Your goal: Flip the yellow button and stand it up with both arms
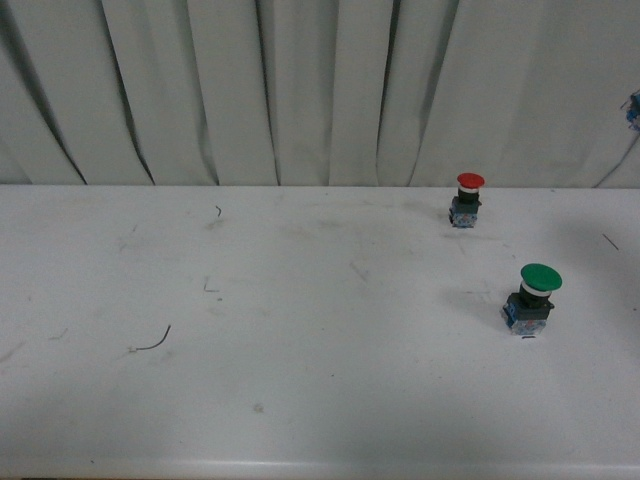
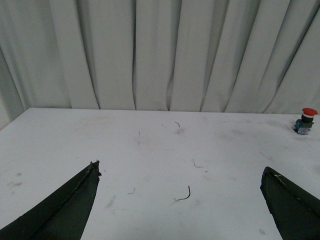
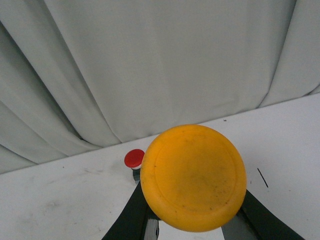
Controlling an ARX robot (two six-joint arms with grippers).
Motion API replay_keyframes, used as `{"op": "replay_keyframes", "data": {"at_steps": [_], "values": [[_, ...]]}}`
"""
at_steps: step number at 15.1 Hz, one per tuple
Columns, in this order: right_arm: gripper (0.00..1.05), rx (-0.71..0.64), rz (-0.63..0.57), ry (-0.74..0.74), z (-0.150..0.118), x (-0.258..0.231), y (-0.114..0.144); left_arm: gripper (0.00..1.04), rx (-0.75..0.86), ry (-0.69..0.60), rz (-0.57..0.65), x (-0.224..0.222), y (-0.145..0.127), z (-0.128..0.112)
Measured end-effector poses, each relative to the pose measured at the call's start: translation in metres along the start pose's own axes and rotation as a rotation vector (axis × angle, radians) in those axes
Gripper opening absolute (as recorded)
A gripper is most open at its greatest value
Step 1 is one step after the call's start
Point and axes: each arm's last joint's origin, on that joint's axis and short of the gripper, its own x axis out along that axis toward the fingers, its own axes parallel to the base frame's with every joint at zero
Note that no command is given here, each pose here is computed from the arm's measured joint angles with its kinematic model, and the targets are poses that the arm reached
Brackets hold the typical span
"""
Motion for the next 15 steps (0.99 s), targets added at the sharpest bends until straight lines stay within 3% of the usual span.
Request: {"op": "replay_keyframes", "data": {"at_steps": [4, 8, 10, 15], "values": [[0.28, 0.001, -0.062, 0.122, -0.023, 0.035, -0.002, 0.98, 0.000, 0.000, 0.000, 0.000, 0.000, 0.000], [0.27, -0.037, -0.051, 0.208, -0.038, 0.073, 0.035, 0.98, 0.000, 0.000, 0.000, 0.000, 0.000, 0.000], [0.27, -0.065, -0.060, 0.319, -0.063, 0.101, 0.050, 0.98, 0.000, 0.000, 0.000, 0.000, 0.000, 0.000], [0.27, -0.098, -0.031, 0.445, -0.098, 0.114, 0.052, 0.98, 0.000, 0.000, 0.000, 0.000, 0.000, 0.000]]}}
